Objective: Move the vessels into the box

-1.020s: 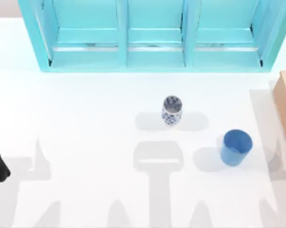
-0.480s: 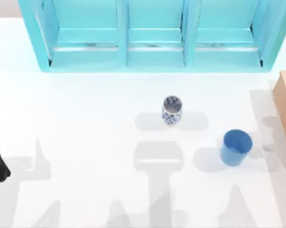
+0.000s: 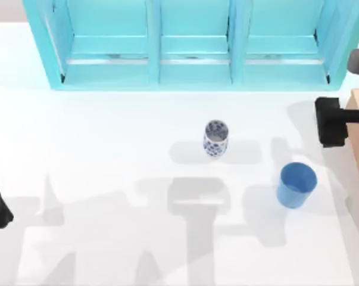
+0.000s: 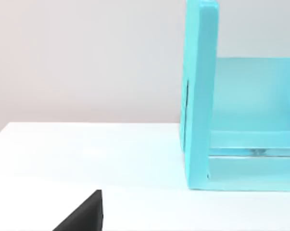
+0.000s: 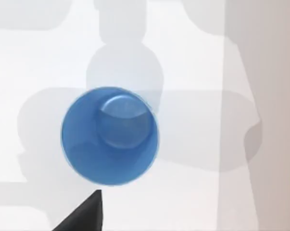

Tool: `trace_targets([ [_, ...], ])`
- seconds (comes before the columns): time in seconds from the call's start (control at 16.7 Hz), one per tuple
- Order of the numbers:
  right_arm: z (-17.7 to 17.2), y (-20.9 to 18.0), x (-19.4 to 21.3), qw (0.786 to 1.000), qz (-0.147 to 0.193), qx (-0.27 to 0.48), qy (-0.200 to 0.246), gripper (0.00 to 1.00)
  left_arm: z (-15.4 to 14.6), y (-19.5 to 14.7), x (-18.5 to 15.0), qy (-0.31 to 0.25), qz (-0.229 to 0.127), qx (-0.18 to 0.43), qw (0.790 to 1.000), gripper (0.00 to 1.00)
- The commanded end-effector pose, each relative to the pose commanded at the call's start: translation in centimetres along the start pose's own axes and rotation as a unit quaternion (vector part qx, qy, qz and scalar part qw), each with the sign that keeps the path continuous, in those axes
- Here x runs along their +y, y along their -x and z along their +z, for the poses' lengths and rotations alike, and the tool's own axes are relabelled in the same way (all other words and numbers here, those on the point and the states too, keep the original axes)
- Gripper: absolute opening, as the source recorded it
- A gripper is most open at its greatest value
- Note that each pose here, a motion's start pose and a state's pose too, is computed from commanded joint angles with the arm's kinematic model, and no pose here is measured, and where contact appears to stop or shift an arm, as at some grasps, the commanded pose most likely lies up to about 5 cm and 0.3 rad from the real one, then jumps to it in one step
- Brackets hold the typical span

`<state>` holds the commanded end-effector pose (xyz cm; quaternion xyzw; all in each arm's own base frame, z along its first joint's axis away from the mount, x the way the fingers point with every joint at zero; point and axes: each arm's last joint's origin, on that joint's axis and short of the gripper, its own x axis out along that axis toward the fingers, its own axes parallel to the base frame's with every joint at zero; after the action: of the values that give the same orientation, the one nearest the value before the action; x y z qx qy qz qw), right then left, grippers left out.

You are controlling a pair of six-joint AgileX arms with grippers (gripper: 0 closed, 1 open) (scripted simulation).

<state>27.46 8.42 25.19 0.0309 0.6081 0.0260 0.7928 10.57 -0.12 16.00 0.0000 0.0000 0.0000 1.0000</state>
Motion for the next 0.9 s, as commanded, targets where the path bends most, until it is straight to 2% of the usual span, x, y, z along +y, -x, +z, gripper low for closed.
trace_targets([
  [0.18, 2.3, -1.8, 2.2, 0.997, -0.021, 0.077, -0.002, 1.0, 0.0, 0.0, 0.0, 0.0, 0.0, 0.0, 1.0, 1.0],
  [0.36, 3.5, -2.8, 3.7, 0.992, -0.037, 0.121, -0.002, 1.0, 0.0, 0.0, 0.0, 0.0, 0.0, 0.0, 1.0, 1.0],
  [0.78, 3.7, -3.0, 3.9, 0.991, -0.04, 0.129, -0.003, 1.0, 0.0, 0.0, 0.0, 0.0, 0.0, 0.0, 1.0, 1.0],
  [0.9, 3.7, -4.5, 4.6, 0.99, -0.042, 0.133, -0.002, 1.0, 0.0, 0.0, 0.0, 0.0, 0.0, 0.0, 1.0, 1.0],
])
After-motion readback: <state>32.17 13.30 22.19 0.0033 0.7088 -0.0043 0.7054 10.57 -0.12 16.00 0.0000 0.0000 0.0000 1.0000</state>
